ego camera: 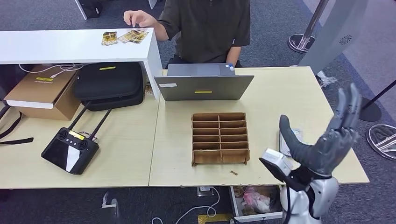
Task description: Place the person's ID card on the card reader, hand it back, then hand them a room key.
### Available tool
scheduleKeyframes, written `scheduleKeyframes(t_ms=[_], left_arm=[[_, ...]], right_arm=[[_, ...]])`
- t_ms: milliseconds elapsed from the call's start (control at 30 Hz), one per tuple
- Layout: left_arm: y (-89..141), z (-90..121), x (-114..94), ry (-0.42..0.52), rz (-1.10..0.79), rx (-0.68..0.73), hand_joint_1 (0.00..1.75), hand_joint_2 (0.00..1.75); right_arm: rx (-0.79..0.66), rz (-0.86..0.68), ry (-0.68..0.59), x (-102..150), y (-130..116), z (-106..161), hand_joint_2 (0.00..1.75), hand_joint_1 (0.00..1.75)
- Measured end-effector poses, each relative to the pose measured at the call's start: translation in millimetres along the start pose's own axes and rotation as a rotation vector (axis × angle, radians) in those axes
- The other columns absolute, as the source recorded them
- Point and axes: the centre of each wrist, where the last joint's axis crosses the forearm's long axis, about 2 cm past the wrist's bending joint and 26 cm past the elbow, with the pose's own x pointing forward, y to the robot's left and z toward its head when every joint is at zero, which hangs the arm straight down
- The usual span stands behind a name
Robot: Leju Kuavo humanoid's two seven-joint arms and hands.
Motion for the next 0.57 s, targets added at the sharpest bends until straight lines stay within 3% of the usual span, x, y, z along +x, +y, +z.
scheduleKeyframes(t_ms=[200, 567], left_arm=[[9, 5, -1, 0.001, -0.012, 0.069, 0.0, 0.0], [10, 7, 2, -0.002, -0.009, 0.1, 0.0, 0.0]], right_arm=[[-0.1, 0.013, 0.084, -9, -48, 22, 1.75, 0.0], [-0.131, 0.02, 0.083, -9, -66, 31, 1.75, 0.0]])
